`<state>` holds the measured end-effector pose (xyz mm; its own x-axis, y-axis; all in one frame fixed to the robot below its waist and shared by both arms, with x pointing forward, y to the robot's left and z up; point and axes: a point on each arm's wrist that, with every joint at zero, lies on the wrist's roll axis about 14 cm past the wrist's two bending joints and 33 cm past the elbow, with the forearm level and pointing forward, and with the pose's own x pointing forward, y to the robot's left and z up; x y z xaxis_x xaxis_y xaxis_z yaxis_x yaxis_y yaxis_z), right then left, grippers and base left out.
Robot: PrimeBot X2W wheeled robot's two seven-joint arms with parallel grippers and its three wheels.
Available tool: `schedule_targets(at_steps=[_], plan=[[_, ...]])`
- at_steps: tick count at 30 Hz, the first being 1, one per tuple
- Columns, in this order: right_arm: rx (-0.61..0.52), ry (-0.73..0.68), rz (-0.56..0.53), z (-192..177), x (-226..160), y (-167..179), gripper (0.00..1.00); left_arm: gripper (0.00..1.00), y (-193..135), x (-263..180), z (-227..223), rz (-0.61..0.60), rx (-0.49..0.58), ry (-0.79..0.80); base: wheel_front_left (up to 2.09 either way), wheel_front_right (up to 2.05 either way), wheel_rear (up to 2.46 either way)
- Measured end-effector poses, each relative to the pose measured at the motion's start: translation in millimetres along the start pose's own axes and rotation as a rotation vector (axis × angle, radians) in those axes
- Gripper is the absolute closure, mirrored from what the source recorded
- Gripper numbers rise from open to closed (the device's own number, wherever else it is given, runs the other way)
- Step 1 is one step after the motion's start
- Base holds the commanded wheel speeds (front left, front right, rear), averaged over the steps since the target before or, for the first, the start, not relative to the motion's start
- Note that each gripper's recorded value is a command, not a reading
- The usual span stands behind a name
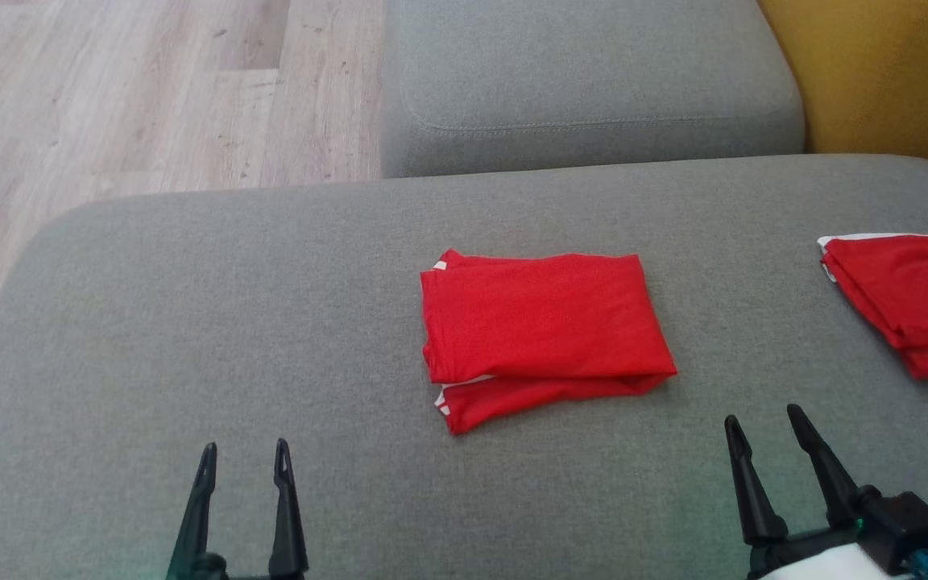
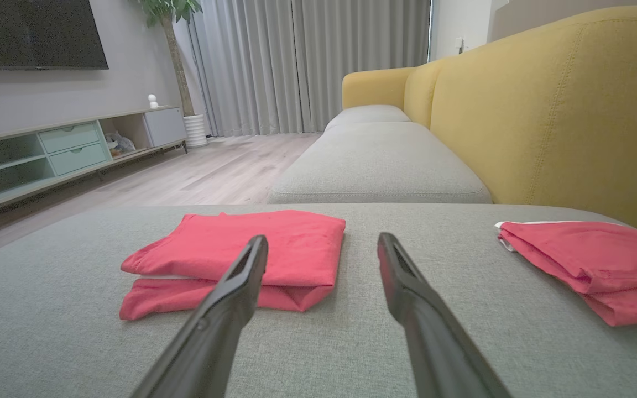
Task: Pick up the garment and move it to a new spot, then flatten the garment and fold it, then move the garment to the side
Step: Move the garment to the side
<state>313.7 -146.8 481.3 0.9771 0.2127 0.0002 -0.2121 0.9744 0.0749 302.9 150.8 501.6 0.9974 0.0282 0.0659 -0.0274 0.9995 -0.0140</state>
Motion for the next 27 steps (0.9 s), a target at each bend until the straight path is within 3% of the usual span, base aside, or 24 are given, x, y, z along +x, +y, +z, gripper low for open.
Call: schedule_targets(at_steps=[19,27], plan=[[-0.016,0.026,-0.007,-7.2,2.7,-3.0,0.00,0.00,1.3,-4.6,-11.7,-0.004,0.005,0.041,0.00,0.00,0.00],[-0.010,0.102,-0.013,-29.5,8.4,-7.1,0.00,0.00,5.9,-2.3,-23.5,0.022,-0.012,0.088,0.00,0.00,0.00]])
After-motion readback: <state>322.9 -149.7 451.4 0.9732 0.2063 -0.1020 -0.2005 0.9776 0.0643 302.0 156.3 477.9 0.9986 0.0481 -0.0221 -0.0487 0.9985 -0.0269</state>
